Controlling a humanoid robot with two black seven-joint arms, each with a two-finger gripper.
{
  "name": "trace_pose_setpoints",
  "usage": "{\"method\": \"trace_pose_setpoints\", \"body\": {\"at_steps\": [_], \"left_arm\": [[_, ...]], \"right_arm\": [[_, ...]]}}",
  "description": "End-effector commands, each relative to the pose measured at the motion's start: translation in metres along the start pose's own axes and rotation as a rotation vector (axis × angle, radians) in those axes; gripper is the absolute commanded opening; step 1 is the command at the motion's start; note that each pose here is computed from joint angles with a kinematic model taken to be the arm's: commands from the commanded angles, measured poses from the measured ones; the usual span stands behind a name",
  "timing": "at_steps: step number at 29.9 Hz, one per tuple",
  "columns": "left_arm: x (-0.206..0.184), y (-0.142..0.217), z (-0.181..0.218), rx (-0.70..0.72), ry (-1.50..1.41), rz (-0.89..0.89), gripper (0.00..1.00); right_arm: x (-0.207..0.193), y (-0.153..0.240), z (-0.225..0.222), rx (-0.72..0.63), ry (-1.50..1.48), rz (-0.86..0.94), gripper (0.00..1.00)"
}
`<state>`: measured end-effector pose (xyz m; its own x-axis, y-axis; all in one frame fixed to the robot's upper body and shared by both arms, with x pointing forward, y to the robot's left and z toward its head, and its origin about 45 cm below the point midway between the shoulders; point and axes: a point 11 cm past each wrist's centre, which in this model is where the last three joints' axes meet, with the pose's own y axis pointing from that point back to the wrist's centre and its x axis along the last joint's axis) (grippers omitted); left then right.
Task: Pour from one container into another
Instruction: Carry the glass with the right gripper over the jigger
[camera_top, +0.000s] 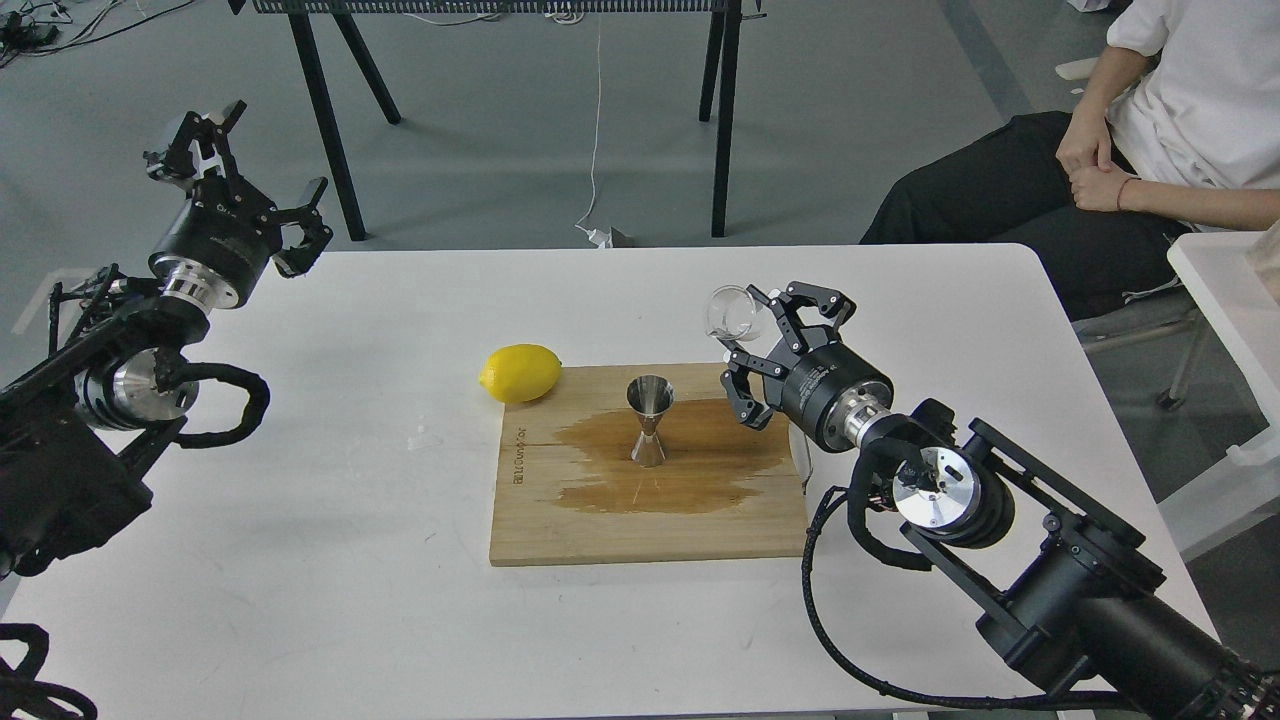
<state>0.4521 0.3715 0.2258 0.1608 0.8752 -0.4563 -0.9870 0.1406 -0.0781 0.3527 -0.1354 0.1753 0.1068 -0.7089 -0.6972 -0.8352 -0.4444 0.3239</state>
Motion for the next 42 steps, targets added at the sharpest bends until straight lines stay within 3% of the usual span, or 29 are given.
{"method": "trace_pose_setpoints", "body": {"at_steps": [1,16,42], "left_arm": [[0.001,0.0,0.001,0.0,-0.002,0.002,0.99],[0.003,0.001,0.002,0.001,-0.005,0.005,0.99],[0.003,0.002,0.001,-0.004,-0.002,0.006,1.0]], "right_arm": [[-0.004,-0.001,0.008,-0.005,0.092,0.002,0.34],[-0.025,-0.007,0.015,0.028,0.414,-0.053,0.34],[-0.033,-0.008,0.036,0.06,0.681,-0.08,0.35]]}}
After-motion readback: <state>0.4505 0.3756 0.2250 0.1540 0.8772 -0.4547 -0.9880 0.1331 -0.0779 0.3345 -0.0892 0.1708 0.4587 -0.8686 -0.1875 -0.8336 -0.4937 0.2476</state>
